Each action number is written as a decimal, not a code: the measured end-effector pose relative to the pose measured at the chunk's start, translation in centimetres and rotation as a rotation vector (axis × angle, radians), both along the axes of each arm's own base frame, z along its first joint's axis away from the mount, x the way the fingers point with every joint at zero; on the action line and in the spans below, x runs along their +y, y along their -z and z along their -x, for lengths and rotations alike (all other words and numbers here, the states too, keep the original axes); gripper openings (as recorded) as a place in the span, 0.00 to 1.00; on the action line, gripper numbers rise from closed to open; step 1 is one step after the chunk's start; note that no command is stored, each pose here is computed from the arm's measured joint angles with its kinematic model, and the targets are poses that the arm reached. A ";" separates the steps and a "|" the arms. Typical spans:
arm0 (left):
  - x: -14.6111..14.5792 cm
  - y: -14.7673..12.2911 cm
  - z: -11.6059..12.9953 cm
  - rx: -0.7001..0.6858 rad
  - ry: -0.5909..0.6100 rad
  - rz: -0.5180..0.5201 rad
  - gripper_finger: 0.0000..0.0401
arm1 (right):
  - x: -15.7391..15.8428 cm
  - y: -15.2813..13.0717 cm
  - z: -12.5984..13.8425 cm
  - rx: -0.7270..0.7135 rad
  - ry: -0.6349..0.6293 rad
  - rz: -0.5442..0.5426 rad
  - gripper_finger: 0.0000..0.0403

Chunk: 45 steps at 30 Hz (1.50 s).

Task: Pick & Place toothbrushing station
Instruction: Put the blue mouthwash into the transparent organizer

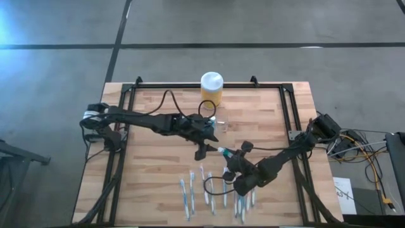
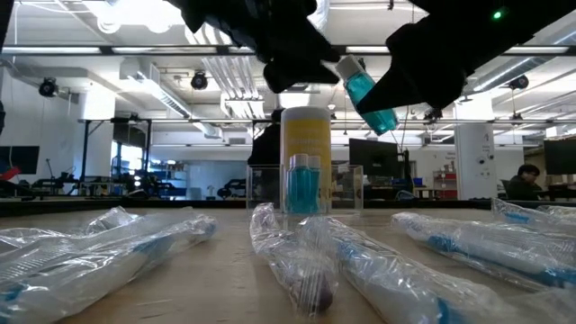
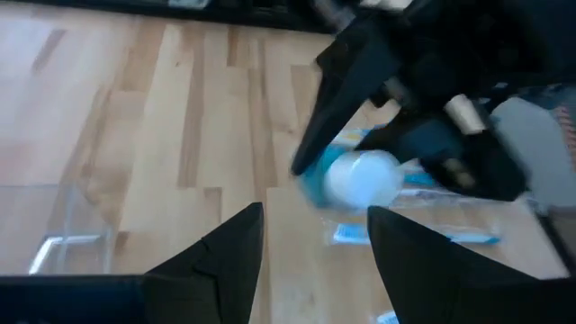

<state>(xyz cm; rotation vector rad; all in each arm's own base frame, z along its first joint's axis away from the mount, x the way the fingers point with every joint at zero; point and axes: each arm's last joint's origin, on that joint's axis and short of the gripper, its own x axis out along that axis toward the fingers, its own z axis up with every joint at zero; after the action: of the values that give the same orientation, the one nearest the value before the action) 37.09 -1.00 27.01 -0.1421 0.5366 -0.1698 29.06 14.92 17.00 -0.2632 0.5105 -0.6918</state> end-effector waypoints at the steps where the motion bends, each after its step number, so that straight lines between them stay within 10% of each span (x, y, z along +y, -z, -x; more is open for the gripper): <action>1: -0.1 -0.2 -0.1 -0.017 0.010 -0.001 0.52 | -0.1 0.1 -0.1 0.000 0.004 -0.001 0.22; 45: -0.6 0.5 0.2 0.028 -0.004 -0.057 0.51 | -0.5 0.6 -1.7 -0.010 -0.014 0.009 0.22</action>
<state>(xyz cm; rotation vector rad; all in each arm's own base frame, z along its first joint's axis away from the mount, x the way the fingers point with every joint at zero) 36.89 -1.61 26.55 -0.0902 0.5685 -0.1485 30.75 14.44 16.39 -0.2711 0.4956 -0.6818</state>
